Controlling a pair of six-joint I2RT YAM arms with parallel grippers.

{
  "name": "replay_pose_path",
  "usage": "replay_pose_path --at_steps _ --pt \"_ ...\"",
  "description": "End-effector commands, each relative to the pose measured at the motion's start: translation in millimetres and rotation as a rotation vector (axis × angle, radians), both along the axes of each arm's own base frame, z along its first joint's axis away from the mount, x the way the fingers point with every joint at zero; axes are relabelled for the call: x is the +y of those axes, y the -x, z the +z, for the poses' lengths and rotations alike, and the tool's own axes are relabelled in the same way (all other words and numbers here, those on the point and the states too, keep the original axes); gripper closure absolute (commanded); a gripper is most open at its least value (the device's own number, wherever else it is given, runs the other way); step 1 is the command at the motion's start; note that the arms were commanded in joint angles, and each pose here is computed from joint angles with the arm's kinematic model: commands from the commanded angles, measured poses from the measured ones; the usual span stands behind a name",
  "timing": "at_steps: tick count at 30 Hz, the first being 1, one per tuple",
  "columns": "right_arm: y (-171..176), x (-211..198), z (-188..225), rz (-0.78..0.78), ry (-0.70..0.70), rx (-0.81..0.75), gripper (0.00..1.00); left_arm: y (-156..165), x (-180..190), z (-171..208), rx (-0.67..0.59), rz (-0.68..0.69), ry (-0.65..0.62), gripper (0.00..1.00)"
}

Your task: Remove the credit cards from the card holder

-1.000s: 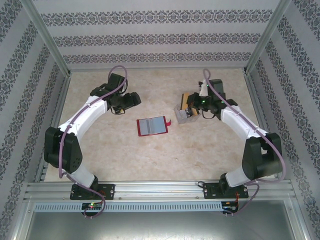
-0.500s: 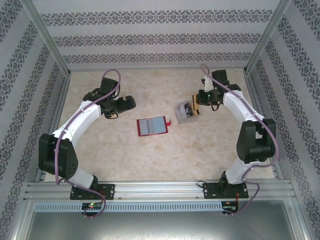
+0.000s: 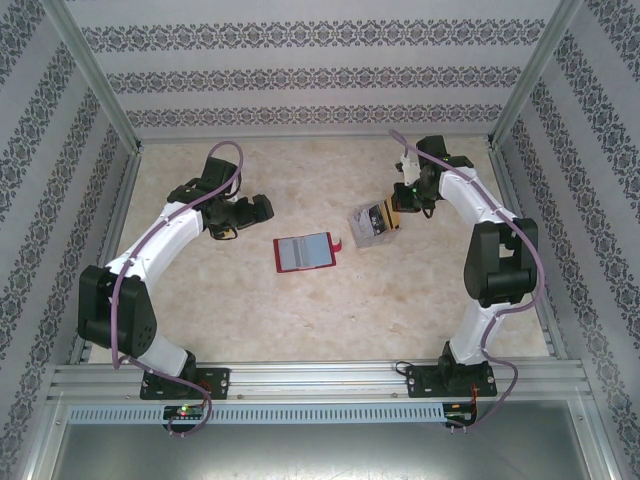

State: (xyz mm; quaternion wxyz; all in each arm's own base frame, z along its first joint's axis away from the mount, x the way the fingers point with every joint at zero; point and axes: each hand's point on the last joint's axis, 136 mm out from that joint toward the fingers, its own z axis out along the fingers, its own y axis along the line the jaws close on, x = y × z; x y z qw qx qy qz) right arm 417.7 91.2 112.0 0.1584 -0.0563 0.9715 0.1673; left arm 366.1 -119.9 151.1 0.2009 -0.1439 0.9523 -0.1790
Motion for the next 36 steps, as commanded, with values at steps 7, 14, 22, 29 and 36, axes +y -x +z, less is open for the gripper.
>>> replay_pose_path --at_steps 7,14,22,29,36 --pt "-3.2 5.5 1.1 -0.003 0.005 0.025 0.72 2.7 3.9 -11.0 0.028 -0.004 -0.005 0.01" --pt "5.0 27.2 41.9 -0.019 -0.065 -0.061 0.58 7.0 7.6 -12.2 0.036 0.026 -0.011 0.01" --pt "57.5 109.5 40.7 0.059 -0.067 -0.064 0.49 26.6 17.0 -24.9 0.055 0.097 0.001 0.01" --pt "104.0 196.4 5.3 0.113 -0.048 -0.024 0.46 48.4 22.7 -35.8 0.045 0.135 0.034 0.01" --pt "111.2 251.1 -31.2 0.151 -0.027 0.056 0.47 64.4 23.3 -50.0 0.048 0.145 0.066 0.01"
